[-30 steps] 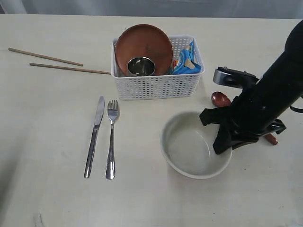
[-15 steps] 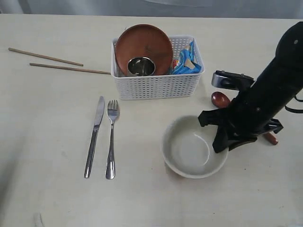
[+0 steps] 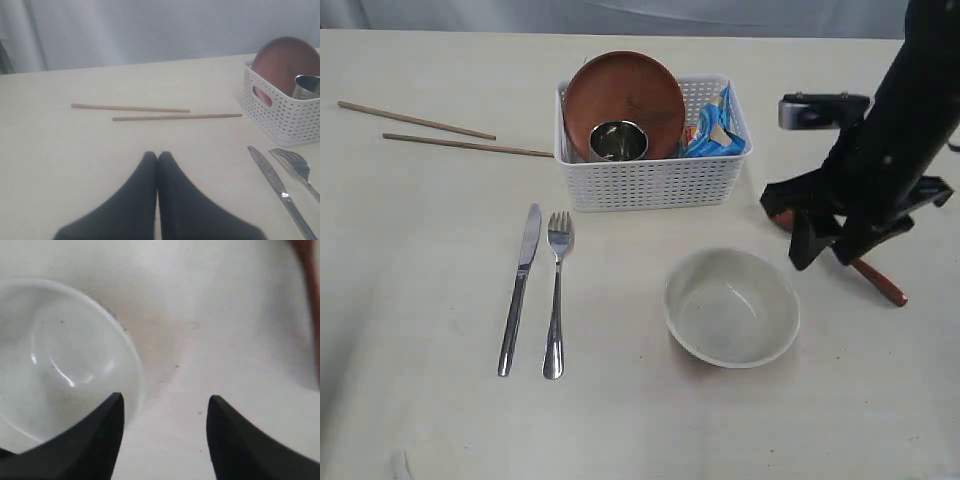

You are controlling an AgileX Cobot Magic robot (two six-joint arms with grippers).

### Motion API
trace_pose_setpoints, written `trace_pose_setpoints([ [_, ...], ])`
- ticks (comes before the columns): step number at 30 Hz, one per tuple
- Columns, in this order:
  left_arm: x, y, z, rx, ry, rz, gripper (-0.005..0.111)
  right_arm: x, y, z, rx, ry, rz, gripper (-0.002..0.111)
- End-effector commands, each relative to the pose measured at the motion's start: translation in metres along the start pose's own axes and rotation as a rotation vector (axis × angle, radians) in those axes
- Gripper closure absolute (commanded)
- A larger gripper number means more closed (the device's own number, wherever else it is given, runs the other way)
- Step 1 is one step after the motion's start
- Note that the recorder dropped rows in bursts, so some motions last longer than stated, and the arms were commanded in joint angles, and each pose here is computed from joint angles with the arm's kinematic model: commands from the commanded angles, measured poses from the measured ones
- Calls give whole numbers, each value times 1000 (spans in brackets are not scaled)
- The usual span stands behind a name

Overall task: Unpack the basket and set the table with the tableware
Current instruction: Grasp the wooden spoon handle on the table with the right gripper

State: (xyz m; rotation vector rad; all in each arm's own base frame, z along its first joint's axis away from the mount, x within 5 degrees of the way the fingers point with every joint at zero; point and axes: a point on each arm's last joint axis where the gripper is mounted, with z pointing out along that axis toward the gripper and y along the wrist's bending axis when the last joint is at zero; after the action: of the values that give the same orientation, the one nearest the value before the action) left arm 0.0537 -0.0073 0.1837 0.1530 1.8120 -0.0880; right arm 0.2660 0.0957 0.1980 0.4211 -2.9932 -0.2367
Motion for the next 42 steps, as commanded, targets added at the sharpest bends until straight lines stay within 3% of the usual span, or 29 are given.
trace_pose_setpoints([
  [1,0,0,0,-2,-13,-2,107,-3,-13,-32,206,-82,32,59],
  [4,0,0,0,-2,-13,-2,107,-4,-24,-33,325,-115,-16,59],
  [8,0,0,0,-2,-13,-2,107,-3,-26,-8,315,-60,-227,59],
  [11,0,0,0,-2,-13,-2,107,-5,-28,8,309,-61,-306,59],
  [16,0,0,0,-2,-13,-2,107,-18,-29,22,309,-110,-342,59],
  [32,0,0,0,-2,-13,-2,107,-33,-35,70,271,-31,-384,59],
  [34,0,0,0,-2,-13,-2,107,-33,-36,72,275,-25,-388,64],
  [39,0,0,0,-2,-13,-2,107,-32,-38,72,291,1,-407,106],
  [42,0,0,0,-2,-13,-2,107,-28,-40,68,309,53,-421,109],
])
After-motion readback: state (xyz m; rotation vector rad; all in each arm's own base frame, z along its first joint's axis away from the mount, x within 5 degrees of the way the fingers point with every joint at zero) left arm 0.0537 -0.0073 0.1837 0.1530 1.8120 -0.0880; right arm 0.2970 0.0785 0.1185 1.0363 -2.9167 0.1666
